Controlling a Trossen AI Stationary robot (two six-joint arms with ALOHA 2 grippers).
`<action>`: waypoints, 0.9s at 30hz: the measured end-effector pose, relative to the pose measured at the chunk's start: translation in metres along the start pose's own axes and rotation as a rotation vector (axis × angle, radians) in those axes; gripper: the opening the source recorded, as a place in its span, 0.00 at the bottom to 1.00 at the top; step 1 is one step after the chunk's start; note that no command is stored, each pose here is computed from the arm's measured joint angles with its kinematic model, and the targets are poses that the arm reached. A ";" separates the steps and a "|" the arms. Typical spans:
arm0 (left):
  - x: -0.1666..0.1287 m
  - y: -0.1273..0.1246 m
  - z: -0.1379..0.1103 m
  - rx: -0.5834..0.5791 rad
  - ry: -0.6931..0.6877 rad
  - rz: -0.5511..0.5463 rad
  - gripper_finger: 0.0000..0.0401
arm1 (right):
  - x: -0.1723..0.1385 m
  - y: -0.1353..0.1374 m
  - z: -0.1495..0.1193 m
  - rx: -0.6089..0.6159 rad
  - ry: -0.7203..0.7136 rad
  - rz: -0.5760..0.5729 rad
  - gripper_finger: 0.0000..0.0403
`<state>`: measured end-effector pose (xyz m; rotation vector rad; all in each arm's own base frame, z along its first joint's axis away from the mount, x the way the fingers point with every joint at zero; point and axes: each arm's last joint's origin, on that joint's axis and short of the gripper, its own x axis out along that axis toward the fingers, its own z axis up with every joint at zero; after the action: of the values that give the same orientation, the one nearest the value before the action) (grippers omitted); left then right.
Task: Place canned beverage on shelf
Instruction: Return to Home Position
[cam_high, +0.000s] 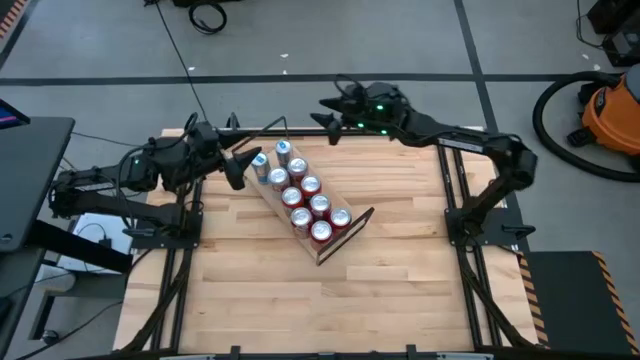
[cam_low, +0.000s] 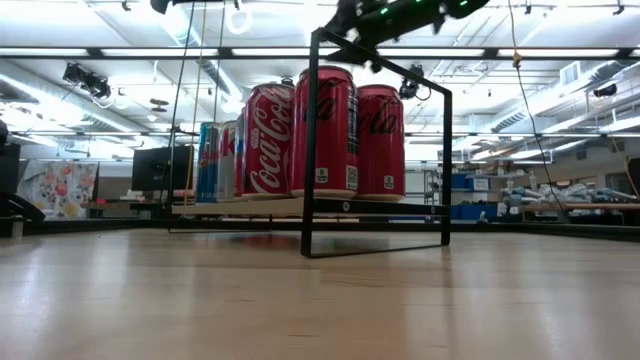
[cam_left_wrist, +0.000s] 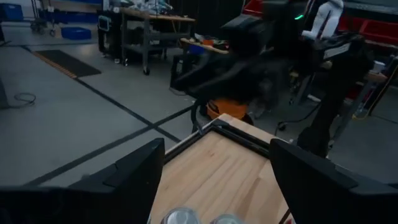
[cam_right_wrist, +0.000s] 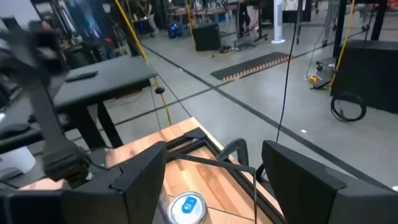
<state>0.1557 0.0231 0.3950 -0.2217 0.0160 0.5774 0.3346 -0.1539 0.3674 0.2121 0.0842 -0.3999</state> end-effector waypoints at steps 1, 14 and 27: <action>-0.002 0.002 -0.005 -0.006 0.001 0.000 0.74 | -0.008 0.001 0.001 0.003 -0.013 0.002 0.68; -0.041 0.037 -0.037 -0.129 -0.115 -0.003 0.74 | -0.103 0.005 -0.006 0.102 -0.129 0.012 0.68; -0.050 0.055 -0.089 -0.273 -0.080 0.000 0.74 | -0.167 -0.008 -0.075 0.345 -0.230 -0.026 0.66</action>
<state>0.0878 0.0217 0.3011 -0.4639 -0.1415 0.5869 0.1753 -0.0817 0.3134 0.5034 -0.2104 -0.4611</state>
